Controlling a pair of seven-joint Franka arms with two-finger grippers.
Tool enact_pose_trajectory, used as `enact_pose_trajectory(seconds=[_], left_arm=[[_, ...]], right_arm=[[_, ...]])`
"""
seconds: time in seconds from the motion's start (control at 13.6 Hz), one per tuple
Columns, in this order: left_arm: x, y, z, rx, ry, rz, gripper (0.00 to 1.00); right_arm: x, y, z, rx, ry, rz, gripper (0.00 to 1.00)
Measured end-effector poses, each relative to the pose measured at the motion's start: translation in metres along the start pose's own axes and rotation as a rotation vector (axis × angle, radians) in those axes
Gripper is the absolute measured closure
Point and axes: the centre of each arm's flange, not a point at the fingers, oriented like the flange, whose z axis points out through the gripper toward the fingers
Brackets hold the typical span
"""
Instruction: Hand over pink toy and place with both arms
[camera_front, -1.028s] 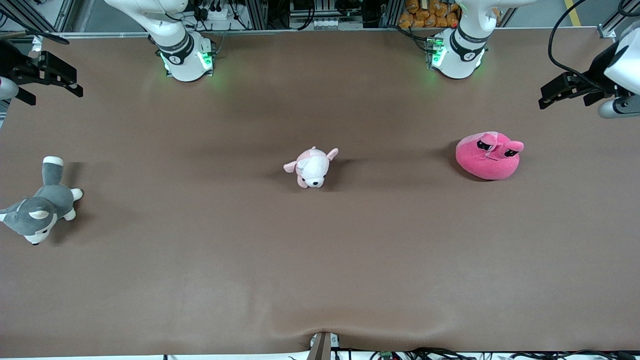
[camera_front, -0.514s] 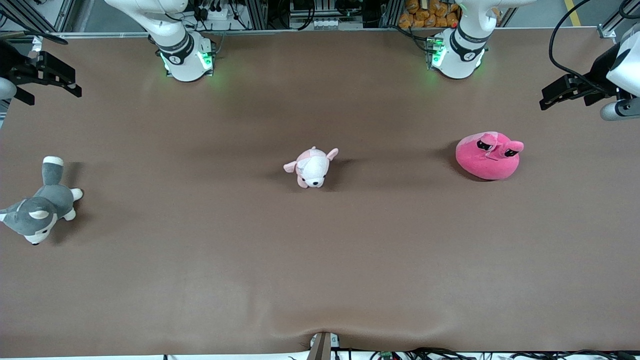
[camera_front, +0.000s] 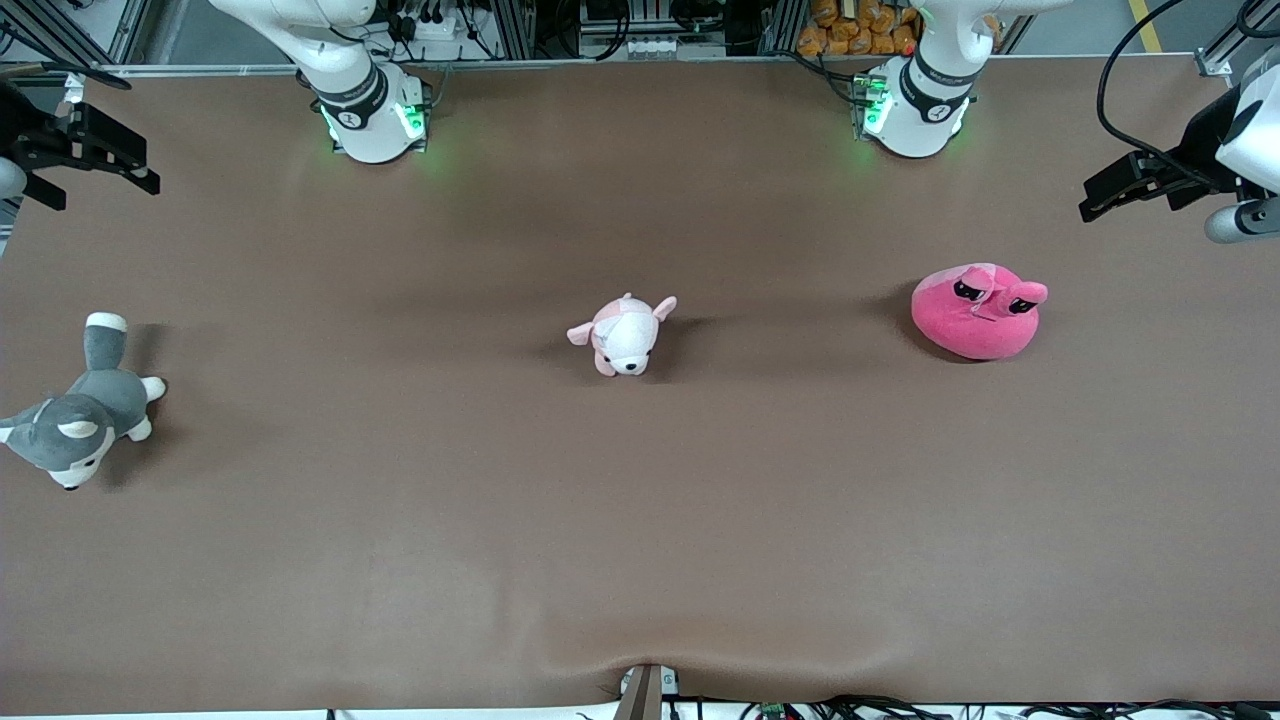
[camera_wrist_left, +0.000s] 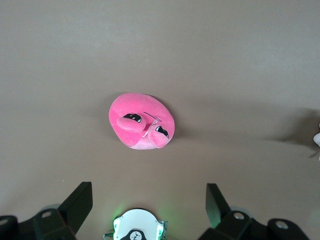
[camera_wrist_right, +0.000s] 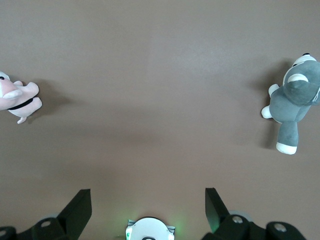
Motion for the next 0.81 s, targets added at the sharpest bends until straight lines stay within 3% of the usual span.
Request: enact_pose_trajectory(seconds=[0.81], left_arm=[[0.002, -0.012, 0.008, 0.005, -0.027, -0.057, 0.00]], right_arm=[[0.000, 0.000, 0.000, 0.002, 0.000, 0.000, 0.00]])
